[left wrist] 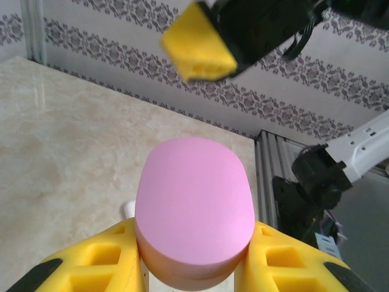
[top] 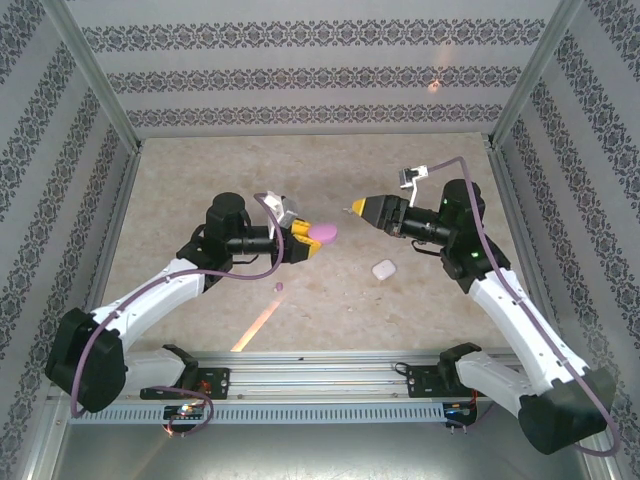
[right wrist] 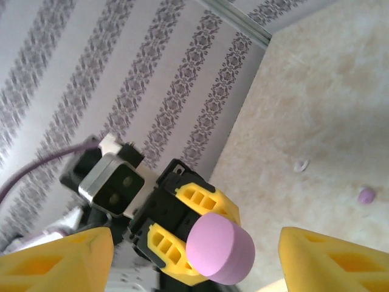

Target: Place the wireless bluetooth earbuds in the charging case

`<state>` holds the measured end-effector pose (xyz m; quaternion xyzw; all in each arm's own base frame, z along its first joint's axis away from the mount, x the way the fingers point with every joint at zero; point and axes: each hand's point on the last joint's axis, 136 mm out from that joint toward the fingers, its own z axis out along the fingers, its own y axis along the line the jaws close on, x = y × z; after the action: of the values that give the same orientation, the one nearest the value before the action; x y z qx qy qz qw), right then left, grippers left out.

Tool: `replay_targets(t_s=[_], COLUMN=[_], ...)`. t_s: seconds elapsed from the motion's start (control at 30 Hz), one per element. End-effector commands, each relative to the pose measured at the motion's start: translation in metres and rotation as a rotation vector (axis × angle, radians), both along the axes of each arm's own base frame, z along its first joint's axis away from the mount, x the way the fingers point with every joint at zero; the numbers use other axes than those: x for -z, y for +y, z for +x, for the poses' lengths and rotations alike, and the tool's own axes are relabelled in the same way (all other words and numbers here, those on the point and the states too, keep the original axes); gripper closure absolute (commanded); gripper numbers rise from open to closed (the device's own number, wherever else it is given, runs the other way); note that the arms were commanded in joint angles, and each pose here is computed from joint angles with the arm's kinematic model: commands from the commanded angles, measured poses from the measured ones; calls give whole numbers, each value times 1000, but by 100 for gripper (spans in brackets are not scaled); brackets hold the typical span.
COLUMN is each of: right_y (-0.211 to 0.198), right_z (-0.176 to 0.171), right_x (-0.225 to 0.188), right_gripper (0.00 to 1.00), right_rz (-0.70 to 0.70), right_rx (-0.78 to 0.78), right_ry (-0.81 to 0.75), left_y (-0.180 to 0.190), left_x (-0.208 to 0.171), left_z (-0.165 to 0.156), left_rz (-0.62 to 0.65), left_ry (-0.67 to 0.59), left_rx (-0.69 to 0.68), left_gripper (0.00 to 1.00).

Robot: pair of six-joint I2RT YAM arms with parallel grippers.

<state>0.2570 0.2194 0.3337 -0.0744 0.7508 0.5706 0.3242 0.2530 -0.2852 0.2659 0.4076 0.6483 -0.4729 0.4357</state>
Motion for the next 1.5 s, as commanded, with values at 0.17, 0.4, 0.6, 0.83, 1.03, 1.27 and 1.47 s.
replay_targets(t_s=[0.17, 0.4, 0.6, 0.83, 1.03, 1.27, 1.47], right_y=[18, 43, 56, 66, 70, 73, 71], right_z=[-35, -47, -54, -59, -52, -39, -22], right_x=[11, 13, 23, 30, 35, 33, 27], right_gripper=[22, 19, 20, 25, 41, 56, 55], right_rz=[-293, -296, -303, -306, -328, -303, -267], right_rx=[-196, -339, -412, -463, -444, -419, -364], right_ry=[-410, -476, -492, -501, -490, -412, -343], left_y=[3, 5, 5, 6, 6, 6, 6], left_x=[-17, -24, -29, -30, -30, -31, -33], left_z=[-31, -42, -46, -49, -49, -51, -50], left_rz=[24, 2, -11, -10, -8, 0, -2], left_ry=[15, 4, 9, 13, 17, 13, 6], left_rx=[118, 157, 170, 178, 182, 185, 184], left_gripper=[88, 90, 90, 90, 90, 90, 90])
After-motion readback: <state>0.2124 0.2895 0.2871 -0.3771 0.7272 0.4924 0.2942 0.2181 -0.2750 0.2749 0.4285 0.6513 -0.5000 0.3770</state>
